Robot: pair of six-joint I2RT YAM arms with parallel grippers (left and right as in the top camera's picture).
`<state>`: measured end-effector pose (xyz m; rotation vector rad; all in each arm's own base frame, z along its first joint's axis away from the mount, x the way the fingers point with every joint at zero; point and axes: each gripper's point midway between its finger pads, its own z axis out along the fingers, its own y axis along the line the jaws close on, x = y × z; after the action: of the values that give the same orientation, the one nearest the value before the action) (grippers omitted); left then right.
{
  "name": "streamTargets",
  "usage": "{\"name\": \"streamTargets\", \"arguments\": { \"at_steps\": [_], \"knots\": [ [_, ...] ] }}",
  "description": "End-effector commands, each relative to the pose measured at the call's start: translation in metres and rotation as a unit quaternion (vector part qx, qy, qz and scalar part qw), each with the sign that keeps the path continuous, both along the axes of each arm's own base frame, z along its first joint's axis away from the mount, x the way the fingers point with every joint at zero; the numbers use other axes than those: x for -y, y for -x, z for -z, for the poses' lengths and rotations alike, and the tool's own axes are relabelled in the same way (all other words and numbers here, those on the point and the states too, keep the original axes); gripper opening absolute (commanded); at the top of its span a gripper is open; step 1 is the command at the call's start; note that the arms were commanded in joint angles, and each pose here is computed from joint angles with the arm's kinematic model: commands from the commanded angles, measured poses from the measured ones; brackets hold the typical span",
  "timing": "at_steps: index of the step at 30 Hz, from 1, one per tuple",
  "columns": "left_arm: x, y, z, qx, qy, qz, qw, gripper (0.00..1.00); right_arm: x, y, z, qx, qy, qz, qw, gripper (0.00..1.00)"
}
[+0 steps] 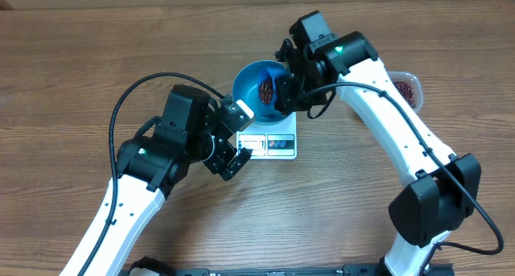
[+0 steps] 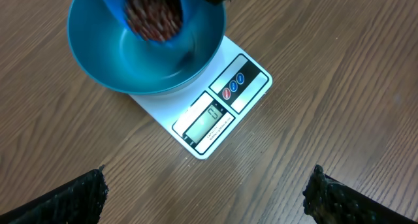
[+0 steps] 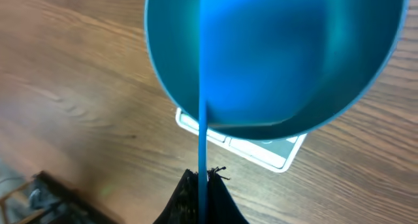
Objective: Scoop item into bowl and weigh 150g on scale
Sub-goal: 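Tip the blue scoop to pour red beans into the teal bowl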
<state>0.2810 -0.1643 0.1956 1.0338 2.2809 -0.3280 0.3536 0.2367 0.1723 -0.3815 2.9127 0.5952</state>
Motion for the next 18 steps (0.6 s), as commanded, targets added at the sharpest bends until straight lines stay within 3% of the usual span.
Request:
{"name": "streamTargets", "arguments": {
  "at_steps": [1,18],
  "knots": [
    [-0.0013,-0.0020,-0.0026,0.002,0.002,-0.006,1.000,0.99,0.0046,-0.0128,-0.0226,0.058,0.022,0.024,0.998,0.04],
    [-0.0013,-0.0020,-0.0026,0.002,0.002,-0.006,1.000,0.99,-0.0023,-0.0226,-0.0253,0.091,0.035,0.036,0.995,0.04]
  ]
}}
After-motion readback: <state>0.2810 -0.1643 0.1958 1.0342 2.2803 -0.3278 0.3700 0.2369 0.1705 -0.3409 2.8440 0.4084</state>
